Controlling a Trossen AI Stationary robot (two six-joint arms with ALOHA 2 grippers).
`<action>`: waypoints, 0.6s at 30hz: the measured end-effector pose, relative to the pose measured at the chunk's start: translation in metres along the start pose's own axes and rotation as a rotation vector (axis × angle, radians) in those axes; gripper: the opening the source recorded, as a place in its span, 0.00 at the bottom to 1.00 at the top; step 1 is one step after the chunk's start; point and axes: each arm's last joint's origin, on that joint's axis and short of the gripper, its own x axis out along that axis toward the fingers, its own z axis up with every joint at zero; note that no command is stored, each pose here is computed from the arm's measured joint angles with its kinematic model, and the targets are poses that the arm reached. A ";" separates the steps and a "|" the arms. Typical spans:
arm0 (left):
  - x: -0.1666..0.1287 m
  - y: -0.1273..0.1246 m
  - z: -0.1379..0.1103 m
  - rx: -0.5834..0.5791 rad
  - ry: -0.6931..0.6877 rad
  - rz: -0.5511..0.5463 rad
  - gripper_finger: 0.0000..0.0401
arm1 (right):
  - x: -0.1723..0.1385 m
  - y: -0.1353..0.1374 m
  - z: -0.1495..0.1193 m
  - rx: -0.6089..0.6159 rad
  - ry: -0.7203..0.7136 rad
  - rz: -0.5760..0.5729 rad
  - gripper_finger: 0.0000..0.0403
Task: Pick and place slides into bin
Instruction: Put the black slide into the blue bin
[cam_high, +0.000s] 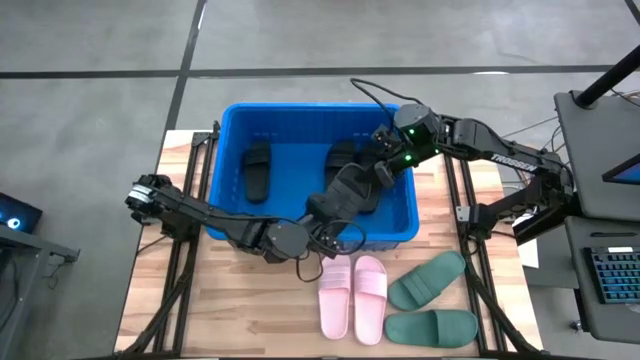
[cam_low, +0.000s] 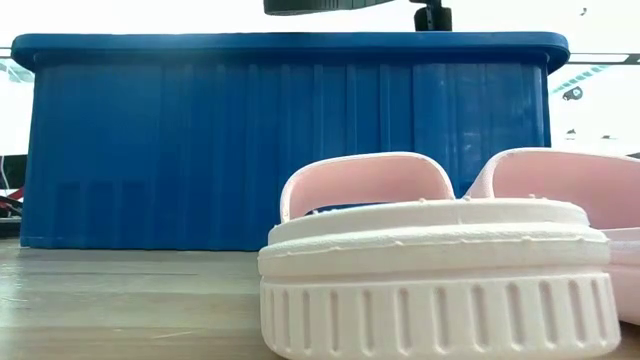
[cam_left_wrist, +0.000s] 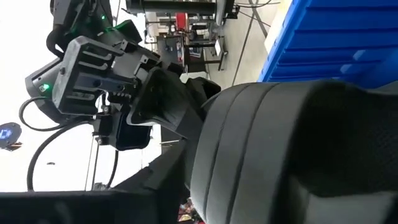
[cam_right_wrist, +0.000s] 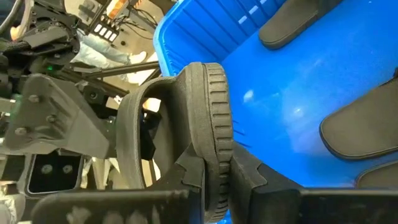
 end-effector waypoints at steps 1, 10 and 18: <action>0.000 0.000 0.000 0.000 0.000 0.000 0.35 | 0.000 0.000 0.000 -0.001 0.000 0.000 0.06; 0.001 0.007 -0.001 -0.185 0.000 0.034 0.02 | -0.001 0.002 0.003 -0.044 -0.030 0.014 0.06; 0.001 0.010 -0.005 -0.212 0.099 0.064 0.00 | -0.002 0.003 0.006 -0.220 -0.074 -0.014 0.28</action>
